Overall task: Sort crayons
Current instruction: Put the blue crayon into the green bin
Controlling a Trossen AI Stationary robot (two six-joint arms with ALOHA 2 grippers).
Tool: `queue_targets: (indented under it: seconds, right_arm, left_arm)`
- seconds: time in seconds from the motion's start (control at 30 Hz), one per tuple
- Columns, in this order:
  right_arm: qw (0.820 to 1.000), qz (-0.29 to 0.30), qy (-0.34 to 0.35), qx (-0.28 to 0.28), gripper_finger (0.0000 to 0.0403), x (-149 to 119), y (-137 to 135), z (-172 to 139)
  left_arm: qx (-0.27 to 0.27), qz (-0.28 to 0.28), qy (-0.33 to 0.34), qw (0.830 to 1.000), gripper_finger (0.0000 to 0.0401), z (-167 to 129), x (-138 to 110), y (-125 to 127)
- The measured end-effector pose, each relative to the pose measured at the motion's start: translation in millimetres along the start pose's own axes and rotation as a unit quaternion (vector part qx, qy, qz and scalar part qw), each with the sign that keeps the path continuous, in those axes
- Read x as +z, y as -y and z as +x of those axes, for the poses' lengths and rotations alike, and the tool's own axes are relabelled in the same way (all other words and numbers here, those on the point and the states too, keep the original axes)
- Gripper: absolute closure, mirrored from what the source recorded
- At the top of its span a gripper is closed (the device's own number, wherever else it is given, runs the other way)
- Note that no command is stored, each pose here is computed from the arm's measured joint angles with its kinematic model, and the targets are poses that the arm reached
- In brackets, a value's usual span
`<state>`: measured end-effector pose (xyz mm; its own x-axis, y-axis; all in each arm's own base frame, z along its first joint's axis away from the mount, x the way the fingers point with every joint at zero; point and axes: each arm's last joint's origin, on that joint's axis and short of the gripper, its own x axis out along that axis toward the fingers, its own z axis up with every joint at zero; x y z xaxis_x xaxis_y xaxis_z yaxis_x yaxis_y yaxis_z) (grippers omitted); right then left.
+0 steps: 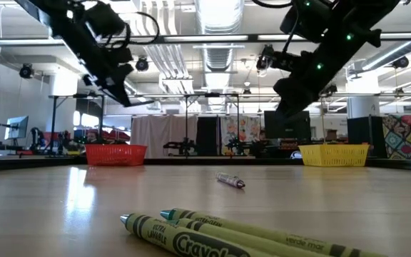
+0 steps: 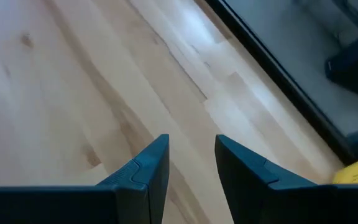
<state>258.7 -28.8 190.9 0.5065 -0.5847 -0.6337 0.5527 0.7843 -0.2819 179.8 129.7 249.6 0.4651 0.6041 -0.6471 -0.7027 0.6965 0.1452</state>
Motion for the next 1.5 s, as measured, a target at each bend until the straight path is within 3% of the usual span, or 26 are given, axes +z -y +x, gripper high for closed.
queue_targets:
  seconds: [0.17,0.3,0.43,0.57,0.83,1.0,1.1,1.37,1.5]
  right_arm:
    - [0.998,-0.025,0.02,0.049,0.028,20.4,-3.3,-9.5]
    - [0.996,-0.007,0.064,0.069,0.028,29.3,-8.6,-12.4]
    - [0.993,-0.032,0.074,0.085,0.028,29.9,-11.9,-10.2]
    - [0.994,-0.002,0.062,0.091,0.028,27.5,-14.9,-5.5]
    - [0.983,0.015,0.015,0.182,0.028,19.3,-26.1,2.7]
    - [0.973,0.001,0.017,0.231,0.028,16.3,-42.2,-8.6]
    - [0.967,-0.012,0.022,0.253,0.028,13.4,-56.2,-21.2]
    - [0.976,-0.02,0.025,0.214,0.028,-1.4,-78.1,-44.9]
    - [0.977,-0.019,0.016,0.214,0.028,-6.6,-82.1,-49.6]
  left_arm:
    - [-0.004,-0.023,-0.078,0.997,0.0401,-38.4,-30.2,40.0]
    - [0.017,-0.086,-0.117,0.989,0.0401,-72.6,-59.7,60.4]
    - [-0.009,-0.125,-0.114,0.986,0.0401,-100.6,-83.1,83.3]
    - [-0.044,-0.132,-0.109,0.984,0.0401,-120.4,-105.2,106.5]
    - [-0.028,-0.14,-0.185,0.972,0.0401,-133.3,-139.7,129.8]
    - [0.005,-0.135,-0.292,0.947,0.0401,-135.6,-157.4,139.3]
    - [0.015,-0.119,-0.319,0.94,0.0401,-137.9,-163.8,143.6]
    - [0.024,-0.122,-0.305,0.944,0.0401,-148.3,-155.8,158.8]
    - [0.024,-0.097,-0.334,0.937,0.0401,-155.5,-159.0,174.4]
